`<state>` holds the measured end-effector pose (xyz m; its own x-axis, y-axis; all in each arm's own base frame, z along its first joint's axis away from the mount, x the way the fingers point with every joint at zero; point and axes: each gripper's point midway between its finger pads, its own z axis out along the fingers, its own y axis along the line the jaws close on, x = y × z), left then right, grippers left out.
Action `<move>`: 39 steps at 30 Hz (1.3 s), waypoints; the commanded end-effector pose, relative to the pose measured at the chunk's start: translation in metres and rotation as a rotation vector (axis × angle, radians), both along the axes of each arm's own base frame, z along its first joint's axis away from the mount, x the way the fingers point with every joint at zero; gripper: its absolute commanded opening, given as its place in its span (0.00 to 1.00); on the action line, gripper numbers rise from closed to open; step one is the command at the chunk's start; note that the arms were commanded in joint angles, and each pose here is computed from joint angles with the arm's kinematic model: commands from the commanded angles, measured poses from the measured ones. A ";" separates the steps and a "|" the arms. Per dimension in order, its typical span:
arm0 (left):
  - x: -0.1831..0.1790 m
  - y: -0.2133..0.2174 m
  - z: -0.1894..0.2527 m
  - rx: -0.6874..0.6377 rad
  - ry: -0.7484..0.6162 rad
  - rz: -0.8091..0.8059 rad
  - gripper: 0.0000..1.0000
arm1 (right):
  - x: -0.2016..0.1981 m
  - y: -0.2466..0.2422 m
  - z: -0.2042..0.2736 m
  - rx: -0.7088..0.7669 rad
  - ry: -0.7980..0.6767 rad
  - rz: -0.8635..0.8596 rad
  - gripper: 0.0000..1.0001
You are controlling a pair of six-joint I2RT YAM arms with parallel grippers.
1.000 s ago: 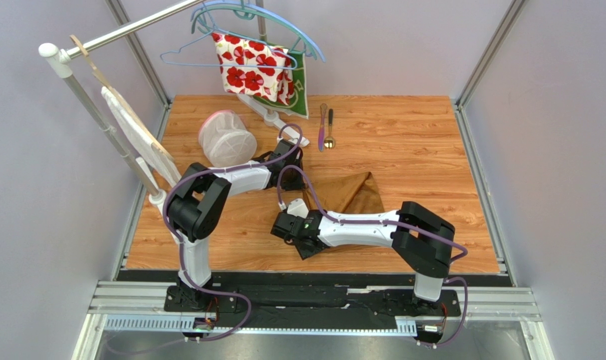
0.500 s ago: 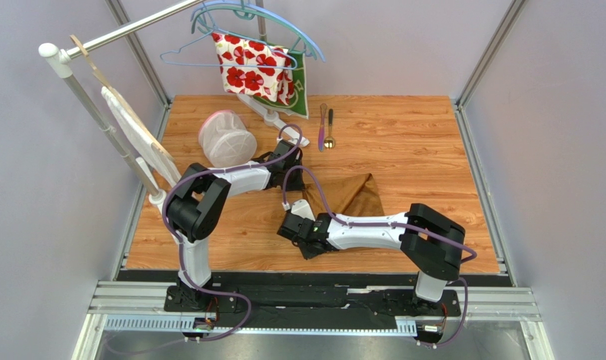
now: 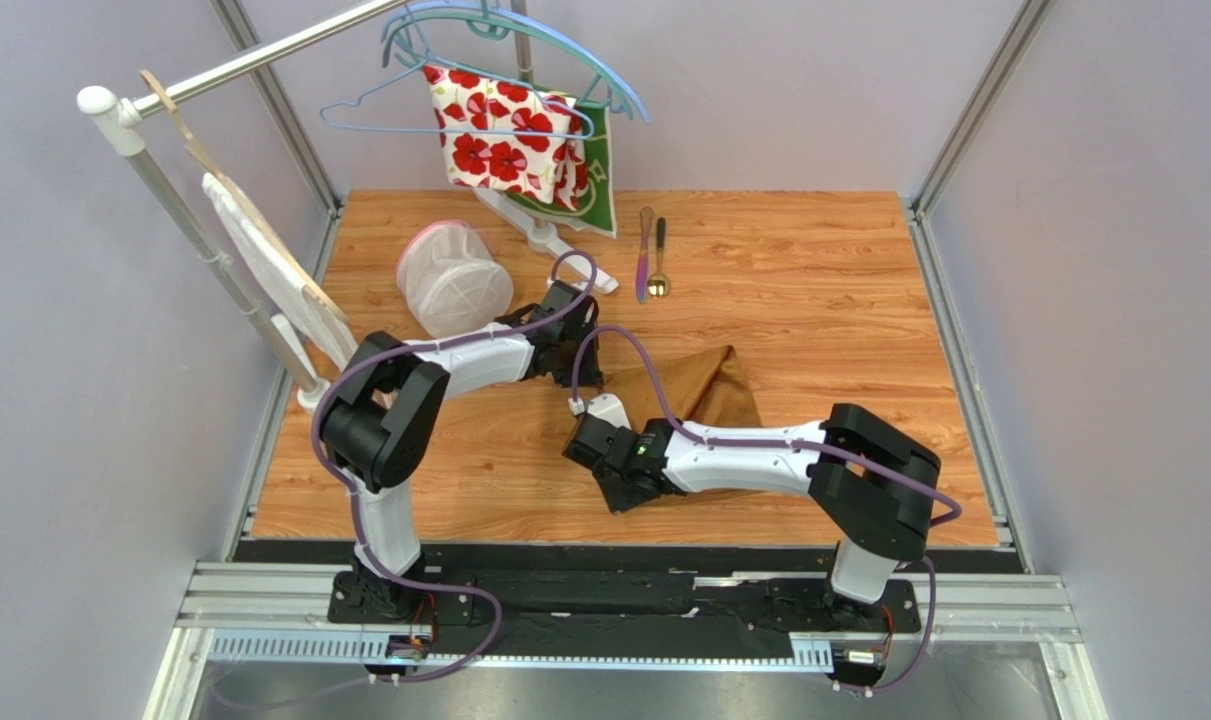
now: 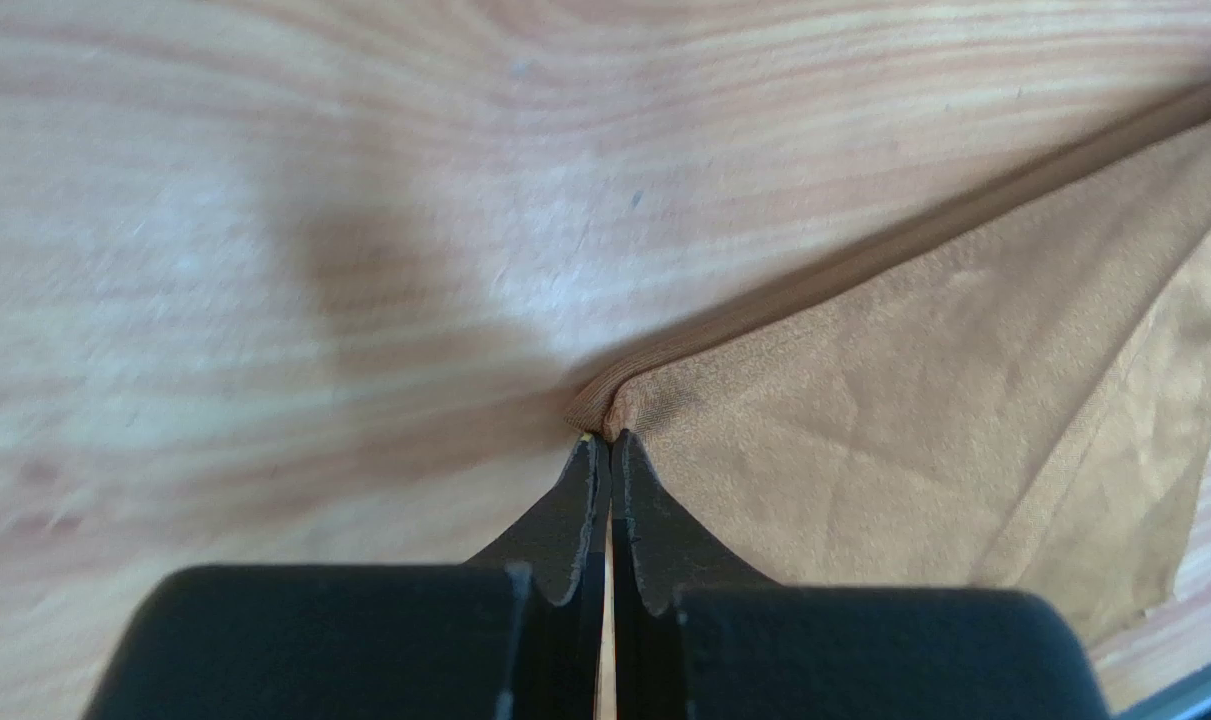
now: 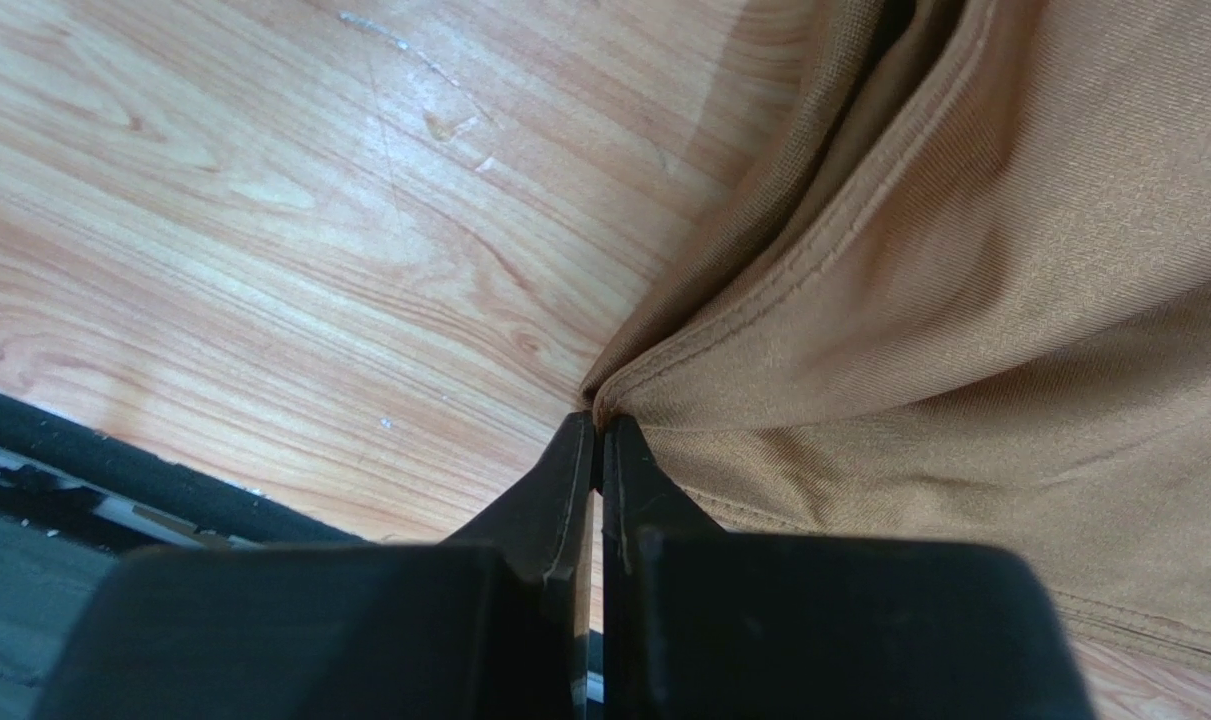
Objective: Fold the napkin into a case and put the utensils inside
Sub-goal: Pick up the upper triangle-folded napkin from the center of the board, then turn over the upper triangle folded napkin at the center of the board.
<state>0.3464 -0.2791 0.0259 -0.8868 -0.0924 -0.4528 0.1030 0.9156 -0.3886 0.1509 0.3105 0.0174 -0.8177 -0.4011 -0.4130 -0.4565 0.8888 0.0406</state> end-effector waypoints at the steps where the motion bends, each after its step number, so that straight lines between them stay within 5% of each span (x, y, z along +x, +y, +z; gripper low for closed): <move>1: -0.006 0.019 0.041 -0.020 -0.022 0.022 0.00 | -0.009 0.032 0.024 0.107 0.029 0.088 0.00; 13: -0.049 0.134 0.132 -0.020 -0.111 0.259 0.00 | -0.069 0.160 0.141 0.554 0.175 0.396 0.00; 22: -0.074 0.194 0.244 0.084 -0.347 0.338 0.00 | -0.098 0.211 0.248 0.932 0.257 0.586 0.00; 29: -0.022 0.151 0.243 -0.021 -0.333 0.278 0.00 | -0.078 0.180 0.281 1.183 0.308 0.560 0.00; 34: 0.020 0.070 0.217 -0.030 -0.299 0.141 0.00 | -0.051 0.119 0.204 1.173 0.410 0.374 0.00; 39: 0.044 -0.018 0.145 -0.012 -0.189 0.022 0.00 | -0.024 0.057 0.164 1.165 0.344 0.256 0.00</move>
